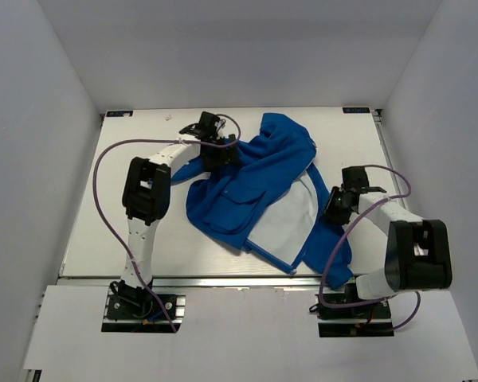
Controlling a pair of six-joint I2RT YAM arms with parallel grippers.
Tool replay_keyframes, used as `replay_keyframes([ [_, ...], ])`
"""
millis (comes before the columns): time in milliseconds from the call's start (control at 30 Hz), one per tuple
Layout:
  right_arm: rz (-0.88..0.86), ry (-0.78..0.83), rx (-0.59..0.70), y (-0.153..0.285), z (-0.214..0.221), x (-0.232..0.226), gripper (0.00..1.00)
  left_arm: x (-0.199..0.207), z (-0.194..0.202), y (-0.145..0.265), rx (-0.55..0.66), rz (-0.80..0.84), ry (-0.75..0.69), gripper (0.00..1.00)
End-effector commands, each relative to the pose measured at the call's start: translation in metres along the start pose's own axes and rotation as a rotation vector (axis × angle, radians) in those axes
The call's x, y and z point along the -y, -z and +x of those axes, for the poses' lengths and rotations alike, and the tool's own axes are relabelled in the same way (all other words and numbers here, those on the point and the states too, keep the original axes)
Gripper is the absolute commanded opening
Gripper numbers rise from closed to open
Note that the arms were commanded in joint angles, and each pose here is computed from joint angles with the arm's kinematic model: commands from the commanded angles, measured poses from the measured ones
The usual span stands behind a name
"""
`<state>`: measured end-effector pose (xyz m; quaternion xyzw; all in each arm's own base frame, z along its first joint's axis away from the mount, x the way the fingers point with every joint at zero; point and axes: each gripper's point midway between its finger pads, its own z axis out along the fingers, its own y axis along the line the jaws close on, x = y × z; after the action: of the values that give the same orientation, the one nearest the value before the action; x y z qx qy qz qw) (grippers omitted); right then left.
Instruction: Zip up the jacket
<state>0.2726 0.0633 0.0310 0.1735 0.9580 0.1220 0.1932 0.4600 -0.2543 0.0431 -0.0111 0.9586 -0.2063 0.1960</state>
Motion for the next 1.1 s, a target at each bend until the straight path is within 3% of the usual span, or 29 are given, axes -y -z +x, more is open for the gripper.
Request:
replay_keyframes([
  [0, 0.069, -0.038, -0.012, -0.013, -0.003, 0.010, 0.34, -0.050, -0.021, -0.006, -0.006, -0.057, 0.074, 0.97],
  [167, 0.240, -0.071, -0.051, -0.035, -0.014, 0.034, 0.25, -0.137, -0.033, -0.001, 0.011, -0.153, 0.291, 0.98],
  [200, 0.256, -0.077, -0.042, -0.036, -0.023, 0.034, 0.15, -0.160, -0.035, 0.007, 0.022, -0.174, 0.339, 0.98],
  [300, 0.343, -0.126, -0.023, -0.041, -0.046, 0.051, 0.00, -0.207, -0.013, 0.023, 0.000, -0.285, 0.441, 0.98],
  [400, 0.386, -0.168, 0.055, -0.041, -0.095, 0.067, 0.00, -0.238, 0.013, 0.040, -0.020, -0.386, 0.560, 0.98],
  [467, 0.422, -0.208, 0.061, -0.045, -0.121, 0.084, 0.00, -0.238, 0.037, 0.045, -0.068, -0.364, 0.613, 0.98],
  [600, 0.459, -0.167, 0.110, -0.049, -0.195, 0.101, 0.00, -0.230, 0.051, 0.069, -0.046, -0.352, 0.647, 0.98],
  [700, 0.354, -0.066, 0.203, -0.031, -0.254, 0.071, 0.00, -0.211, 0.045, 0.090, -0.008, -0.283, 0.647, 0.98],
  [767, 0.259, 0.003, 0.279, -0.017, -0.279, 0.046, 0.04, -0.198, 0.030, 0.105, 0.057, -0.235, 0.636, 0.98],
  [867, 0.174, 0.044, 0.322, 0.010, -0.291, 0.022, 0.27, -0.191, 0.016, 0.132, 0.107, -0.241, 0.617, 0.98],
  [967, 0.091, 0.090, 0.314, 0.033, -0.275, -0.004, 0.55, -0.186, 0.014, 0.150, 0.125, -0.255, 0.596, 0.98],
  [1000, 0.086, 0.098, 0.302, 0.040, -0.254, -0.006, 0.75, -0.180, 0.013, 0.159, 0.141, -0.239, 0.580, 0.98],
  [1067, 0.063, 0.135, 0.290, 0.042, -0.226, -0.021, 0.89, -0.168, 0.013, 0.167, 0.150, -0.188, 0.564, 0.98],
])
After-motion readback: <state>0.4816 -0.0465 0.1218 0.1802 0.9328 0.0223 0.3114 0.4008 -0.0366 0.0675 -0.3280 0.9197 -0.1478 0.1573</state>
